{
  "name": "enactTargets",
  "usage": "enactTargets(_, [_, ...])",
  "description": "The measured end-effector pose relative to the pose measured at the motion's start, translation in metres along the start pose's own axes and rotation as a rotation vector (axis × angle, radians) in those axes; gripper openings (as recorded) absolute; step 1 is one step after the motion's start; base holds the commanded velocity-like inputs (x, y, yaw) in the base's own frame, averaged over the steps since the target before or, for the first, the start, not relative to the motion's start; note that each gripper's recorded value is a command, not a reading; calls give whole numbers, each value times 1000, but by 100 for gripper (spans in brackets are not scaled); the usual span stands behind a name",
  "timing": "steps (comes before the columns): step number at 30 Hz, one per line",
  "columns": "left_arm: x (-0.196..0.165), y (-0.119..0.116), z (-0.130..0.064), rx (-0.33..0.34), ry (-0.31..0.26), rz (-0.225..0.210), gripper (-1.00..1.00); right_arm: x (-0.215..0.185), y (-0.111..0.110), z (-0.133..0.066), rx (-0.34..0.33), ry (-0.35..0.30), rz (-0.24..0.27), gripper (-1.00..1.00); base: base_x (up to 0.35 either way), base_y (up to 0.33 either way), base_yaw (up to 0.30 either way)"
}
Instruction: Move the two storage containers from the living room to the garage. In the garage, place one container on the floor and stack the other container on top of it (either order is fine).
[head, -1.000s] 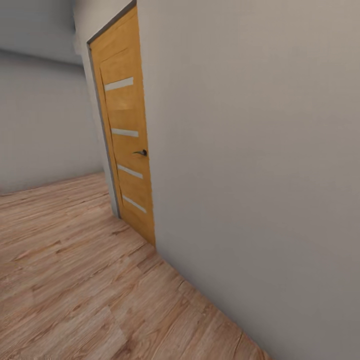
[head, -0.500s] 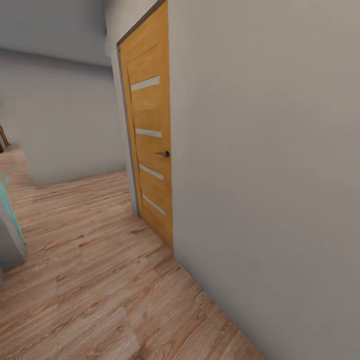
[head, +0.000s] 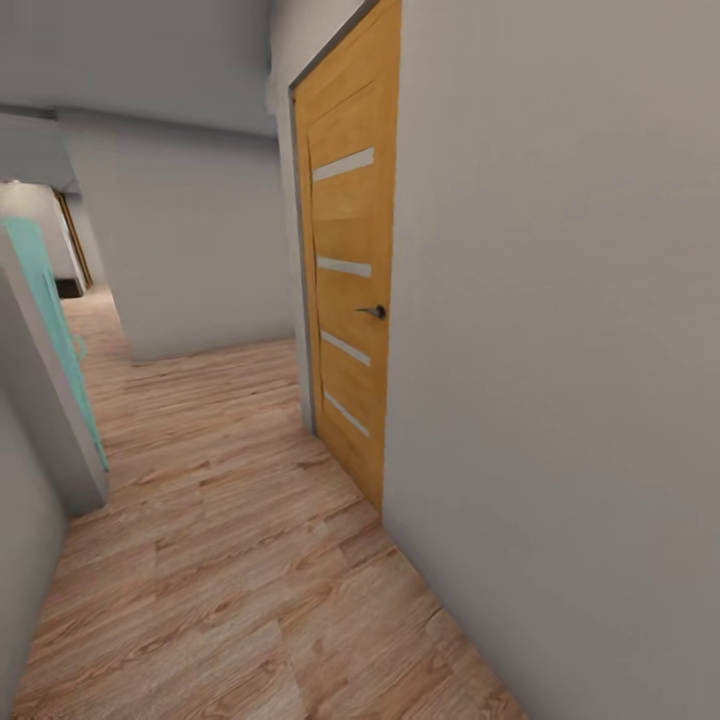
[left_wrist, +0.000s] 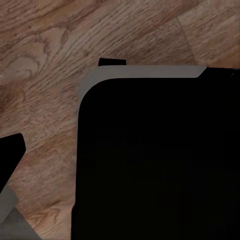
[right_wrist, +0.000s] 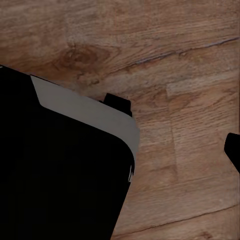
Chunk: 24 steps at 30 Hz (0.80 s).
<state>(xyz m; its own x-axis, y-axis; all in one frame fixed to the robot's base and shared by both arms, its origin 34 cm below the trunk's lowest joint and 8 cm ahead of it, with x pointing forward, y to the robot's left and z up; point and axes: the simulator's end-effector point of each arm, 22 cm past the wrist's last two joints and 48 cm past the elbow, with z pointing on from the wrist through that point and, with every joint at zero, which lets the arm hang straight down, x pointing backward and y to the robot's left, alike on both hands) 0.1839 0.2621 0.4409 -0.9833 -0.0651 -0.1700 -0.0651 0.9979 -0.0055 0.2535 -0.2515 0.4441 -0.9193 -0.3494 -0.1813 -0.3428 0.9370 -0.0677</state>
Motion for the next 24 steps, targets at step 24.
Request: enactTargets(24, [0, 0, 0, 0, -1, -1, 100, 0, 0, 0, 0, 0, 0, 100, 193, 0, 270])
